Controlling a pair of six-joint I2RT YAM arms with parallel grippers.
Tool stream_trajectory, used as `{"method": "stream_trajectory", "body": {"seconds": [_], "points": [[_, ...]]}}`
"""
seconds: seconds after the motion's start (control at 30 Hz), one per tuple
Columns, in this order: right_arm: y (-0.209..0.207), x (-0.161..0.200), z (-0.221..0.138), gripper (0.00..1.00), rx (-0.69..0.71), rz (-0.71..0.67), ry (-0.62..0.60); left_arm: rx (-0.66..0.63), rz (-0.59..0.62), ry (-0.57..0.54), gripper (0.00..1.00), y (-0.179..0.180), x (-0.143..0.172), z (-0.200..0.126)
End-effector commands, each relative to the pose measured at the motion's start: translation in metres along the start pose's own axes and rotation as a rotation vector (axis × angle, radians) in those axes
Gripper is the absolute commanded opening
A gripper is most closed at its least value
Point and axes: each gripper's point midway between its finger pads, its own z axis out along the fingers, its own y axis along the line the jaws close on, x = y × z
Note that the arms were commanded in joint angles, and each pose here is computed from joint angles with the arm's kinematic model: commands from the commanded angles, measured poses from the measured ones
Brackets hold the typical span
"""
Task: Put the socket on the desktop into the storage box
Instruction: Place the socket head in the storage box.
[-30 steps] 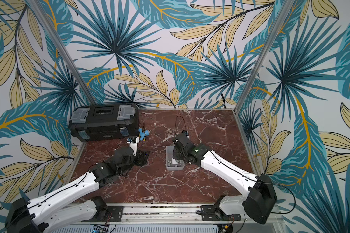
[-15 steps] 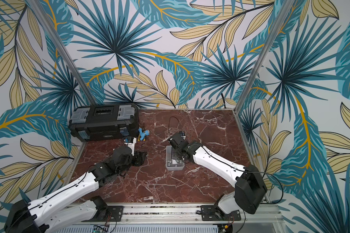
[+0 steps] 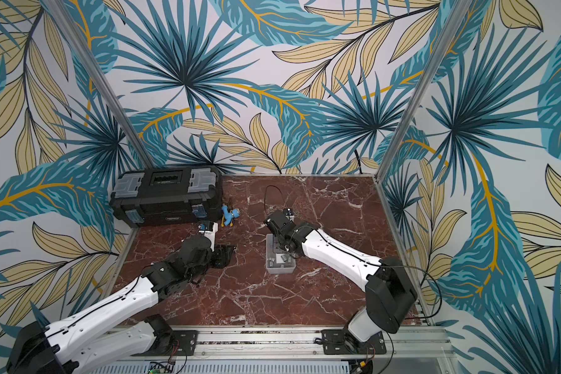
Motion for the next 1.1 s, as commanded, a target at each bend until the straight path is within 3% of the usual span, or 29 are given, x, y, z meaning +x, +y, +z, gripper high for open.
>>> {"method": "stream_trajectory", "body": {"seconds": [0.0,0.27,0.3,0.43,0.5,0.77,1.07], "points": [[-0.006,0.000,0.005,0.00,0.050,-0.025,0.013,-0.020,-0.008,0.012,0.61,0.008,0.006,-0.001],[-0.005,-0.004,0.010,0.01,0.079,-0.048,0.013,-0.027,-0.022,0.026,0.61,0.014,0.012,0.001],[-0.004,-0.004,0.011,0.05,0.080,-0.050,0.017,-0.026,-0.023,0.026,0.61,0.013,0.012,0.001],[-0.003,-0.006,0.009,0.34,0.078,-0.052,0.016,-0.022,-0.025,0.026,0.61,0.013,0.012,0.001],[-0.002,-0.006,0.006,0.40,0.071,-0.052,0.012,-0.021,-0.027,0.028,0.61,0.013,0.012,0.001],[0.017,-0.006,-0.014,0.40,0.036,-0.092,-0.043,-0.018,-0.035,0.028,0.60,0.013,0.012,0.002],[0.078,0.007,-0.037,0.41,-0.087,-0.164,-0.105,-0.038,-0.072,0.028,0.59,0.019,0.015,0.006]]}}
